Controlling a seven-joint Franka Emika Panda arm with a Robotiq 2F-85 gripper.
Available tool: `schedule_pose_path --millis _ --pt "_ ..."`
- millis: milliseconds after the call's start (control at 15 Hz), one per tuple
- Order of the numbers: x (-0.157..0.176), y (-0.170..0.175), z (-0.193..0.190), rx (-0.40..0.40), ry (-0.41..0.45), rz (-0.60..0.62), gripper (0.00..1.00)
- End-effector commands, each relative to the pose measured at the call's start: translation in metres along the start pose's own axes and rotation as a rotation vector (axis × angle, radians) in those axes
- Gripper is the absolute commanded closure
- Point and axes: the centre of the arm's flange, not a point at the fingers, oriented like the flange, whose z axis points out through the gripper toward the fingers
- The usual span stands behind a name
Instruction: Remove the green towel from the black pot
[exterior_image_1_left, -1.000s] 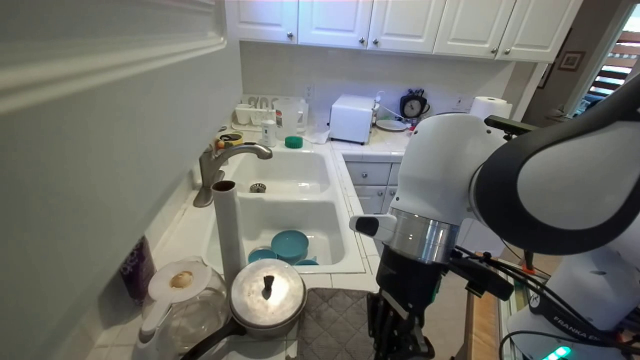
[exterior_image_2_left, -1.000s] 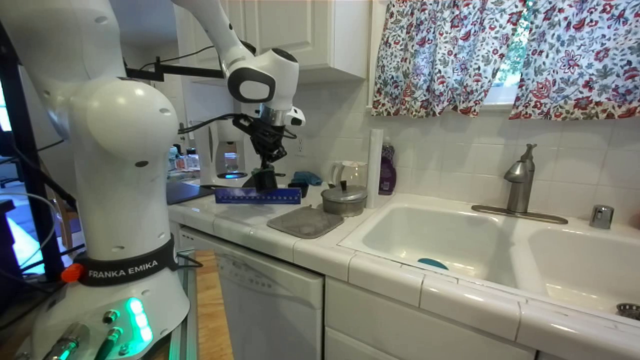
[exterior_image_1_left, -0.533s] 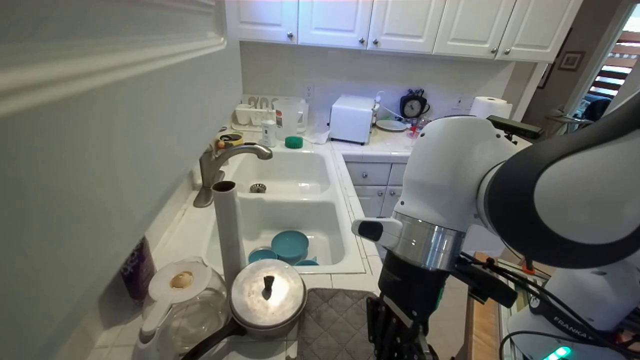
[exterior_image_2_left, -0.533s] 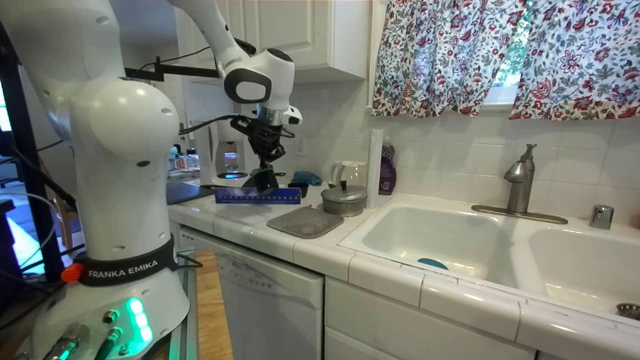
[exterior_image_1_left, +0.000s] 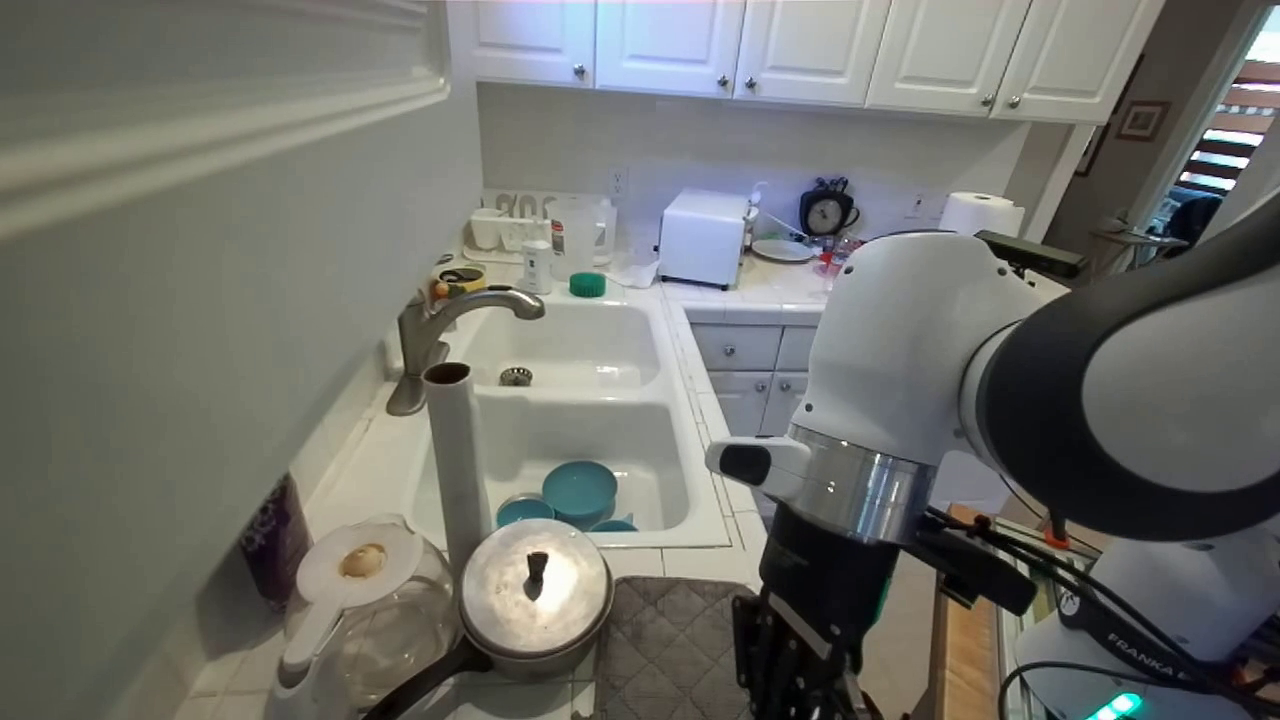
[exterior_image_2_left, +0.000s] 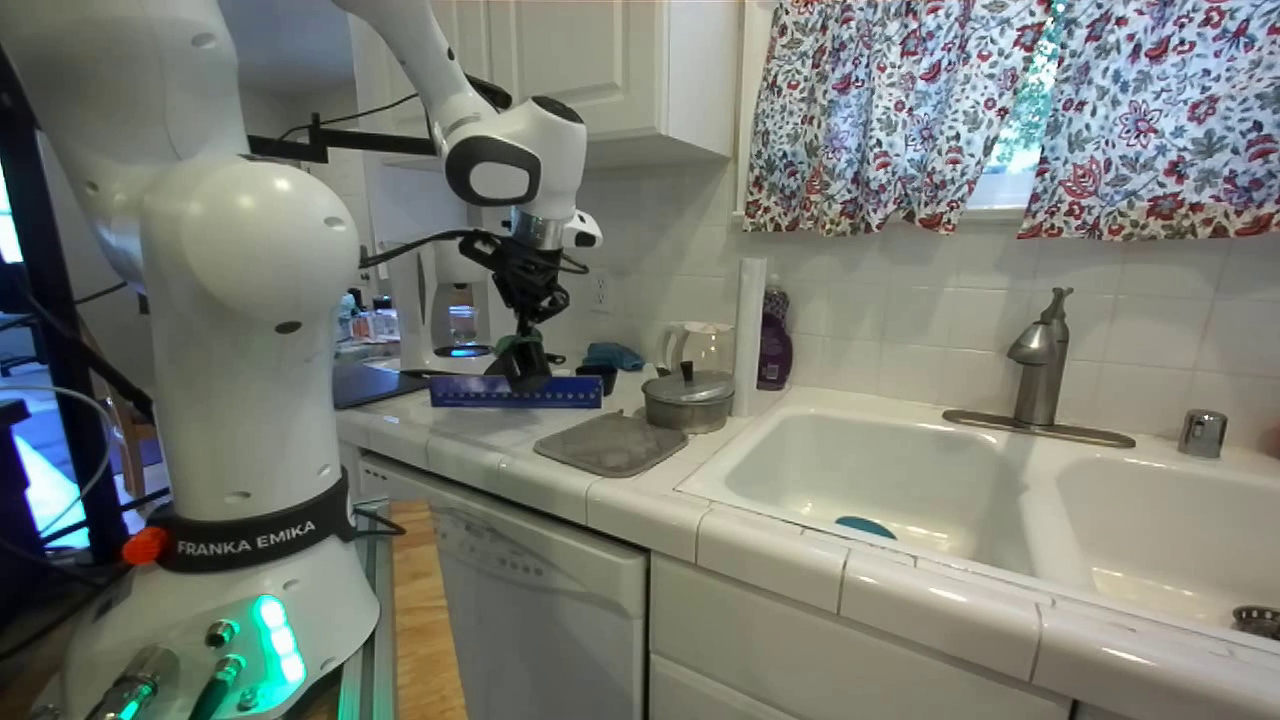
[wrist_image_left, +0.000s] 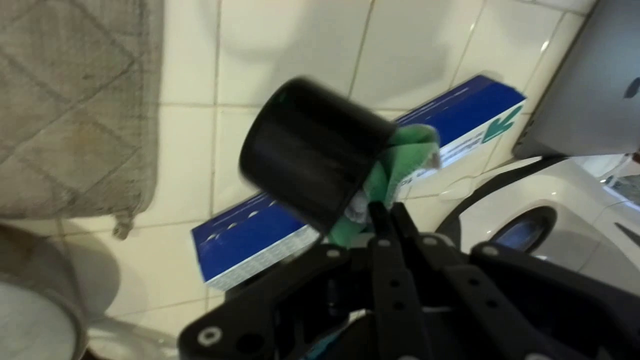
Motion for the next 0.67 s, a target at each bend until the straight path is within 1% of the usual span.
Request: schedule_pose_path --millis 0,67,133,200,267,333,400,467,533,600 --pt "-0.004 -0.007 -0.011 0.04 -0.01 0.009 0.99" --pt "-0.002 -0.01 -0.01 0.068 0.032 -0.008 0.99" --pt "0.003 0.003 -0.004 -0.123 0.086 -0.019 0.99" --pt "0.007 0.01 -0.005 -0.152 0.087 -0.06 0.99" --pt "-0.002 -0.011 -0.01 0.065 0.016 -0.015 0.99" --pt "-0.004 -0.016 -0.011 0.094 0.032 -0.04 0.99" --pt "0.002 -0.003 0.001 -0.123 0.091 -0.044 0.99" --pt "0.004 -0.001 -0.002 -0.146 0.095 -0.078 0.99" --pt "-0.004 -0.02 -0.013 0.077 0.033 -0.053 0.99" --pt "-0.004 -0.021 -0.009 0.106 0.038 -0.051 0.99"
